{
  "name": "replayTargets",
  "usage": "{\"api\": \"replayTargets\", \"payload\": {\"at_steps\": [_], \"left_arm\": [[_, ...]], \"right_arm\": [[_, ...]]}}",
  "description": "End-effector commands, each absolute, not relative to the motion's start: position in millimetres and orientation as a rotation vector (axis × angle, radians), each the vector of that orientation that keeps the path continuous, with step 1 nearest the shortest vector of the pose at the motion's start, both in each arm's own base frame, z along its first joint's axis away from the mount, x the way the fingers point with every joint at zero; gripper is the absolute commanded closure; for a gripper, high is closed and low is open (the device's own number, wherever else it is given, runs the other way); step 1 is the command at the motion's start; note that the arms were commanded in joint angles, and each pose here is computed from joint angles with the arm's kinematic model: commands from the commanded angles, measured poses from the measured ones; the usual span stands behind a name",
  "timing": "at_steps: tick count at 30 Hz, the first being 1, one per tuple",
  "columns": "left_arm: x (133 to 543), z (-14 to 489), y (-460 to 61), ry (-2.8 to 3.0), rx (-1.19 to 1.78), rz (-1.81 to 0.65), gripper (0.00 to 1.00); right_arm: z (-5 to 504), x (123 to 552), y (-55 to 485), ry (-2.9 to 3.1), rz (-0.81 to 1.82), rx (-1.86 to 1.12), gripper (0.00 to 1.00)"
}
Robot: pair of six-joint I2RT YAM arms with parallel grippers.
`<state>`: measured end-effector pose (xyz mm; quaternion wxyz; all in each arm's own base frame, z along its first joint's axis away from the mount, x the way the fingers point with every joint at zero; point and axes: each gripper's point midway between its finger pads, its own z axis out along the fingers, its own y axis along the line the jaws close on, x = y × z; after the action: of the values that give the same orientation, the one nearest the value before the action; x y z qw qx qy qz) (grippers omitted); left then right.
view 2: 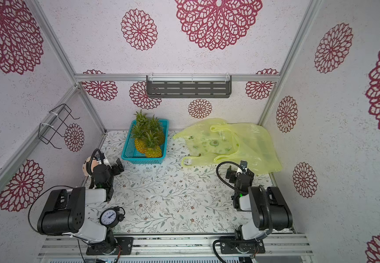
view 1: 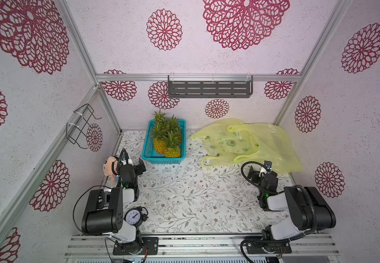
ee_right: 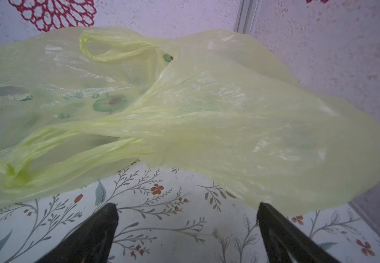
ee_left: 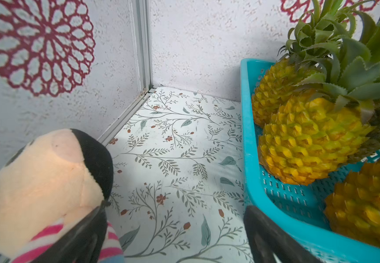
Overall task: Place the pineapple into a plastic bag & tie a knot
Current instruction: Move the plastic bag to the center of the board.
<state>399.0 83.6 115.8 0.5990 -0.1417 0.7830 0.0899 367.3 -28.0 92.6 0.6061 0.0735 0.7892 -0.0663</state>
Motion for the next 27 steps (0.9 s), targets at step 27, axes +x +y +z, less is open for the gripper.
{"api": "replayTargets", "payload": {"at_steps": [27], "left_arm": [[399,138,87,1.819,-0.338,0.235,0.03]], "right_arm": [[138,369,-33,1.726,-0.168,0.19,0.01]]}}
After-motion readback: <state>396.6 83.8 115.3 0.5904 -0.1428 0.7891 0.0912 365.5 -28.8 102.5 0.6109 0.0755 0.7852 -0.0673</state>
